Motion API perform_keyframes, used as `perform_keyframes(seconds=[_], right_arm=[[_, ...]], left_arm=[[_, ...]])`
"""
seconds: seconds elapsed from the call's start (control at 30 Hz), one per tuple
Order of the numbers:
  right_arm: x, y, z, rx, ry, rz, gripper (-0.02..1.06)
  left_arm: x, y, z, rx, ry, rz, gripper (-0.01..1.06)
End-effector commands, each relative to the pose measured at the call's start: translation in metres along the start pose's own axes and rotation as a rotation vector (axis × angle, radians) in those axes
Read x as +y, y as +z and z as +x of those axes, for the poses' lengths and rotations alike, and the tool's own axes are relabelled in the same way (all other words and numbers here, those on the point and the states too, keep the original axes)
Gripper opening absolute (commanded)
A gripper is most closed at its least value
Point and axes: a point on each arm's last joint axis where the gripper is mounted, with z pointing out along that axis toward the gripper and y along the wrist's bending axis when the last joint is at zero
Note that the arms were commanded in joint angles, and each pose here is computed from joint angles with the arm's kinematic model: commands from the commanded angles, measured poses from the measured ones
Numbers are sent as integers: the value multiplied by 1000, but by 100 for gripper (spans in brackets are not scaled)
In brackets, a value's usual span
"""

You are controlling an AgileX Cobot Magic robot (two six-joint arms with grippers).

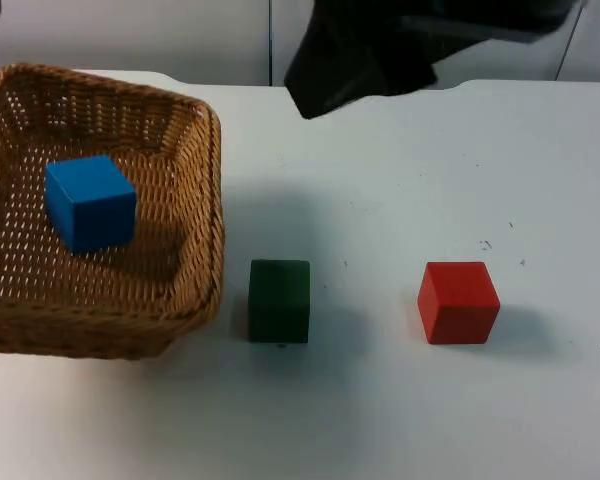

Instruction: Pick up the basket with the left hand and place the blue cube into the basket with the right hand.

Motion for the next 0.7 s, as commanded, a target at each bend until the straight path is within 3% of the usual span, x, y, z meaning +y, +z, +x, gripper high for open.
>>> perform_keyframes(seconds=[0.0,0.3,0.67], right_arm=[[1,-13,7,-49,15,-8,77],[-1,-58,39,-131,75,-16,77],[-3,-107,52,-270,94,-28,77]], left_arm=[[2,5,0,1,-21,3,0],[13,24,1,4,-55,-9,0],[25,42,7,49,-69,-52,0]])
